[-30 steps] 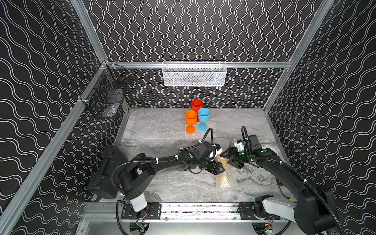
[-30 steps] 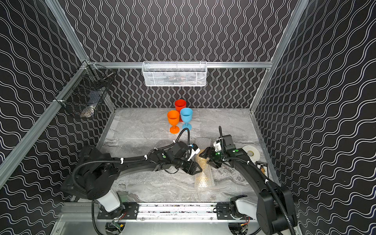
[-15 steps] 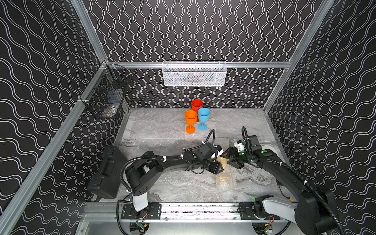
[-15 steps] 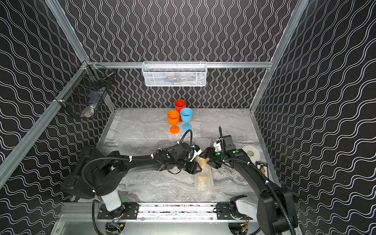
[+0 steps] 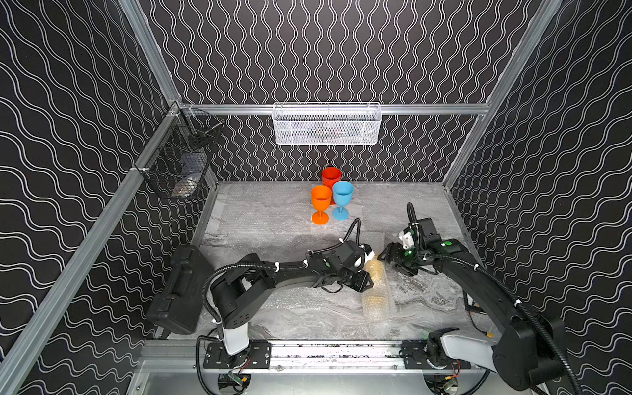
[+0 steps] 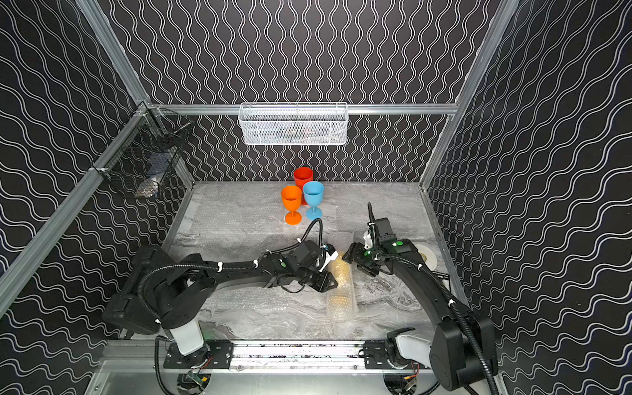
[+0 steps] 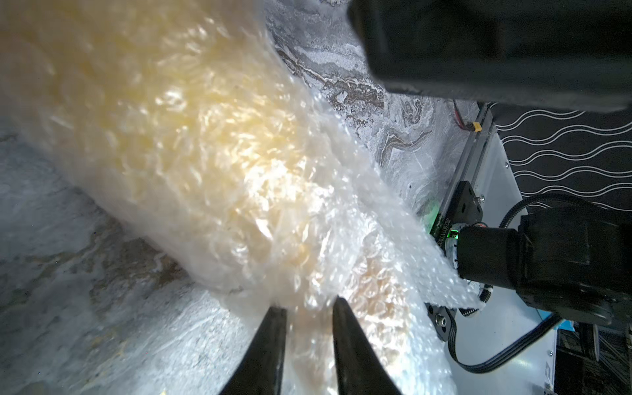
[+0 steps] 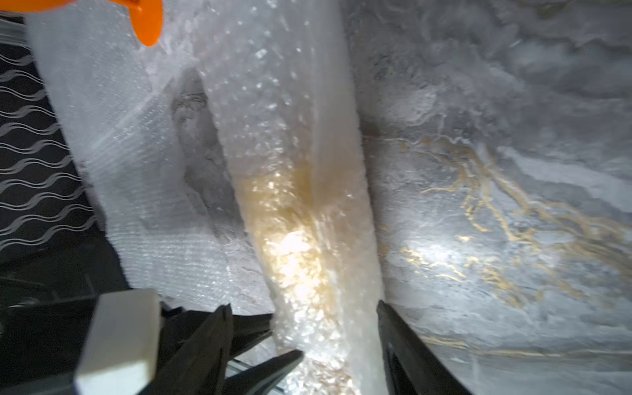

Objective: Unpack wine glasses from bubble wrap
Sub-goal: Adjust the bubble wrap at the center of the board.

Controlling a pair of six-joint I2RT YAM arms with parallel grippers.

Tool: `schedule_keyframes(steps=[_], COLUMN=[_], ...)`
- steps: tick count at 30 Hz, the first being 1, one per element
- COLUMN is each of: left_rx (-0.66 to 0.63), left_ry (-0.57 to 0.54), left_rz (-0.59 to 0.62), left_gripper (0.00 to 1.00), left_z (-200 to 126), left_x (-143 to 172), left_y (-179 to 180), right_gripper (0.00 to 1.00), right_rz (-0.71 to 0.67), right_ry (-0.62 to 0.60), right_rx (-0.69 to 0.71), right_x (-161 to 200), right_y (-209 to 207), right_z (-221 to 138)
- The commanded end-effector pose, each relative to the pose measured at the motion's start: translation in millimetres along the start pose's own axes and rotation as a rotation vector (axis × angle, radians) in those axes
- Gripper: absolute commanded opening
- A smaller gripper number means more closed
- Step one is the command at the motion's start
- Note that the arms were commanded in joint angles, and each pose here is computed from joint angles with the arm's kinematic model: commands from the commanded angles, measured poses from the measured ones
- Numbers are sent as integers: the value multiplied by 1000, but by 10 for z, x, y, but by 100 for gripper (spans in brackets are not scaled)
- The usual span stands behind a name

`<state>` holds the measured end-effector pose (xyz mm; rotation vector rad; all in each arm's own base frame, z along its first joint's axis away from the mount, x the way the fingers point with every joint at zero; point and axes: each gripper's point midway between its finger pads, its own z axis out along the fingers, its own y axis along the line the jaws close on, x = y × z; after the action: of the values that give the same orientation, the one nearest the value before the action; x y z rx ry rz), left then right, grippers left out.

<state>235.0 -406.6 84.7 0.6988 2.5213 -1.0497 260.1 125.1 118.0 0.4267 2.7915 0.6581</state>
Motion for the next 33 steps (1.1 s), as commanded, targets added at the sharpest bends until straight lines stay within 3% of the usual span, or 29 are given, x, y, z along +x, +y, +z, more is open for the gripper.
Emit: schedule_keyframes(steps=[1,13,22,33], left_rx=[12,7,6,4], left_ry=[-32,-39,-37,-35], left_rz=[23,28,30,30], left_gripper=[28,28,28,27], left_z=[-42,-74,-72,-67], left_x=[-88,-96,-106,-98], left_y=[-59,-62,-64,-56], right_gripper=[59,46,44,36], right_rz=[-50,-122,-161,-195], right_ry=[15,25,42,45], right_rx=[122,236,217,324], right_x=[54,15,36,35], right_y=[-214,-289,-173,-322], right_z=[11,155,234,275])
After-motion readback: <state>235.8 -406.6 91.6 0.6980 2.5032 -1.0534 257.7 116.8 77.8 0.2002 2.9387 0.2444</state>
